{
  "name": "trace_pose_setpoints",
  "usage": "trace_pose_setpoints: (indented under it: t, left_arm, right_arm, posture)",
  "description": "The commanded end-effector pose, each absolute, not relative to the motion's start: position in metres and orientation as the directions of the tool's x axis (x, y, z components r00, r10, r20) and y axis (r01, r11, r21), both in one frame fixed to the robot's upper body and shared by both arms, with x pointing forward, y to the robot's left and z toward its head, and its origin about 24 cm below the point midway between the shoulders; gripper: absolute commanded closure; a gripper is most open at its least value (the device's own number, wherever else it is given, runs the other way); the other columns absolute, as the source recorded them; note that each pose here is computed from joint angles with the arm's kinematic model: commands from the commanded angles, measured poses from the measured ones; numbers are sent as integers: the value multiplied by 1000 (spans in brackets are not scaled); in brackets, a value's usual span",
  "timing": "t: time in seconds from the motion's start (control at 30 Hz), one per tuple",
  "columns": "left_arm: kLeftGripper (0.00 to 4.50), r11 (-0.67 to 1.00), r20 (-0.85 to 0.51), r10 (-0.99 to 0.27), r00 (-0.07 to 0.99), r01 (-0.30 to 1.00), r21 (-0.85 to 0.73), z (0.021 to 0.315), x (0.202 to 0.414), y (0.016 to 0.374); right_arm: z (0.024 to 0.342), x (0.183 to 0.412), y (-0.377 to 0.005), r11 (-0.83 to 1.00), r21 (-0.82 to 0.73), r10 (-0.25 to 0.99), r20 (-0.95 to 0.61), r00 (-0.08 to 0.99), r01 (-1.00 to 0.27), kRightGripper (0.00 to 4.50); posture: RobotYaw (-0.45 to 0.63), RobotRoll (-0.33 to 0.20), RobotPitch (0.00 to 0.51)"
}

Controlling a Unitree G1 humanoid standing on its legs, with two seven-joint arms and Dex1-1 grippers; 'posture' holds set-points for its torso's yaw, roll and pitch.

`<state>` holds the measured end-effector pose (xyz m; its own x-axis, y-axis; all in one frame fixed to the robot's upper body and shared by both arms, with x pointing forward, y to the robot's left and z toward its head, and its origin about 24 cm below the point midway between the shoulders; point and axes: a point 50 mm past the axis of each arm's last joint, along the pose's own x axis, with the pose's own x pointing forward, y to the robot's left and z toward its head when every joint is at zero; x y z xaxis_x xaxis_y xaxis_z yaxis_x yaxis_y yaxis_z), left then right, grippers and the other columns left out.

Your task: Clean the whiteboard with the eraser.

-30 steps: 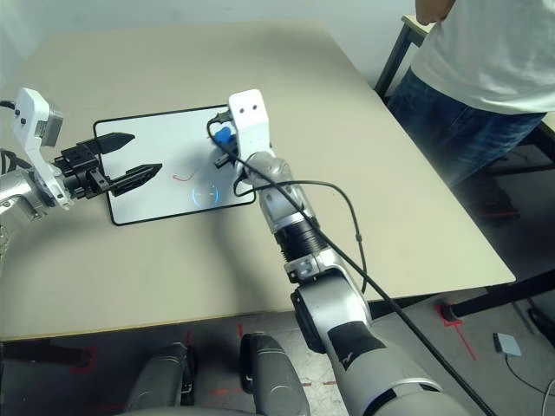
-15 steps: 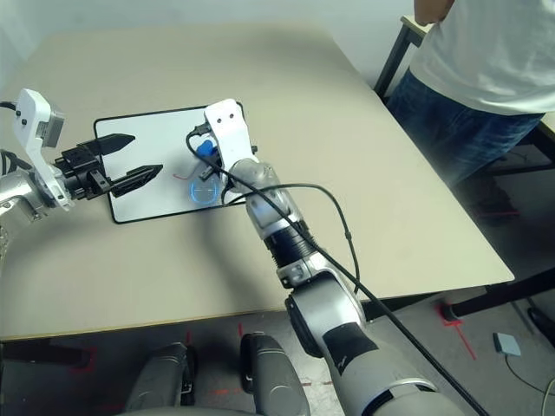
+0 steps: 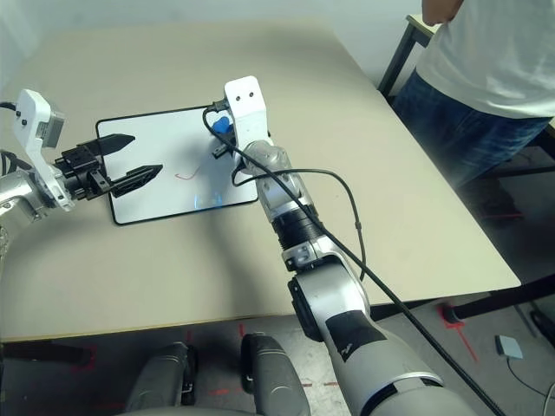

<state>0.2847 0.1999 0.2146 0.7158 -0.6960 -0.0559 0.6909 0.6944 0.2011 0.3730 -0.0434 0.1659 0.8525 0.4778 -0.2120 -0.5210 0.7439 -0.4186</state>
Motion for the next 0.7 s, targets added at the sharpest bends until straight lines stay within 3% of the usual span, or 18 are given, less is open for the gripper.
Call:
trace_pose_setpoints:
  t: [0.03, 0.2, 0.7]
  left_arm:
    - [0, 697, -67, -692, 719, 689, 197, 211, 284, 202]
    - [0, 696, -68, -693, 718, 691, 198, 211, 284, 202]
    - [0, 695, -66, -694, 717, 691, 200, 211, 285, 201]
  right_arm:
    - [128, 361, -40, 702, -378, 475, -383, 792, -603, 3686]
    - [125, 355, -38, 686, -378, 485, -400, 778, -622, 3689]
    - [177, 391, -62, 782, -438, 382, -226, 896, -444, 3692]
  posture:
    - [130, 0, 135]
    - [129, 0, 135]
    - [127, 0, 129]
